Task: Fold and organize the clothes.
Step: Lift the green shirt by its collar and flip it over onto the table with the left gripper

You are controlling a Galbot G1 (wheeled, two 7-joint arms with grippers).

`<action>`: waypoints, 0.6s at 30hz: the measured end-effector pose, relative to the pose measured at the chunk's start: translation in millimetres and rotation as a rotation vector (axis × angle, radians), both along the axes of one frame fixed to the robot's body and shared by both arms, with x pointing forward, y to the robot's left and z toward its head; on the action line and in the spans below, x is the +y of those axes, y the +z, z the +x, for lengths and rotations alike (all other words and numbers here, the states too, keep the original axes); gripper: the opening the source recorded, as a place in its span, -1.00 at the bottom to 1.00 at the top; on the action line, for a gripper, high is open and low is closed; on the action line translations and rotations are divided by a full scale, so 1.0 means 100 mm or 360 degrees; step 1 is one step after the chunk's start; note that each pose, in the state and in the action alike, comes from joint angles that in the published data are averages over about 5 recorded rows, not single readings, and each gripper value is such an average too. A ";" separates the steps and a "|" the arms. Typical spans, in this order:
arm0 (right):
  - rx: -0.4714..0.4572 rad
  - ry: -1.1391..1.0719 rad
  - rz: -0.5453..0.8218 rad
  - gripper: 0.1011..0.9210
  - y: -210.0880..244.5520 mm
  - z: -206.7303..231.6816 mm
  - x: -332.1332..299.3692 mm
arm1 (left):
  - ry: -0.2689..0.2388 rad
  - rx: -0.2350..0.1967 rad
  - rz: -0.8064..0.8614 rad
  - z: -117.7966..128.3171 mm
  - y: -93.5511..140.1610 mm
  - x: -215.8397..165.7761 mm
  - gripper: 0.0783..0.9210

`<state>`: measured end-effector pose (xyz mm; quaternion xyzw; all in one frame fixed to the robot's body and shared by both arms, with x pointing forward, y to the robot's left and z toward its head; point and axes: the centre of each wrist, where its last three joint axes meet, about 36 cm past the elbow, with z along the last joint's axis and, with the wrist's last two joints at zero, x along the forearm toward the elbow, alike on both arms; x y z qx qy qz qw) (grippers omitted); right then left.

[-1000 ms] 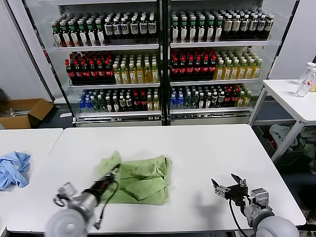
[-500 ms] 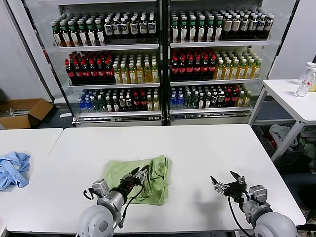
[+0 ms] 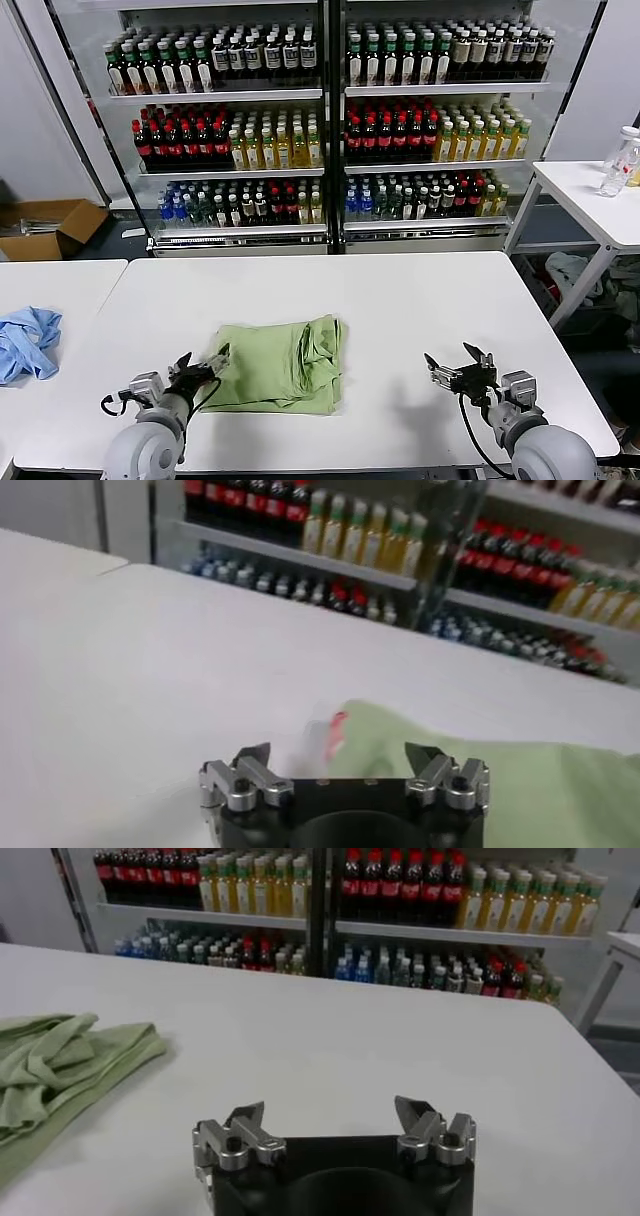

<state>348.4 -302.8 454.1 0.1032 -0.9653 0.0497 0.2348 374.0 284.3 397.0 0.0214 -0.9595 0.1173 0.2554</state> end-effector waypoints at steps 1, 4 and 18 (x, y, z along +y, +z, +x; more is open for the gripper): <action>0.0000 -0.0002 0.0000 0.76 0.00 0.00 0.00 | -0.0002 0.0013 -0.0003 -0.01 -0.01 0.02 0.71; -0.0002 -0.0008 0.0000 0.76 0.01 -0.01 -0.01 | -0.0025 0.0040 -0.0032 -0.02 -0.03 0.04 0.53; -0.0013 -0.0039 -0.0007 0.76 0.05 -0.07 -0.06 | -0.0137 0.0046 -0.0244 0.04 -0.03 0.02 -0.42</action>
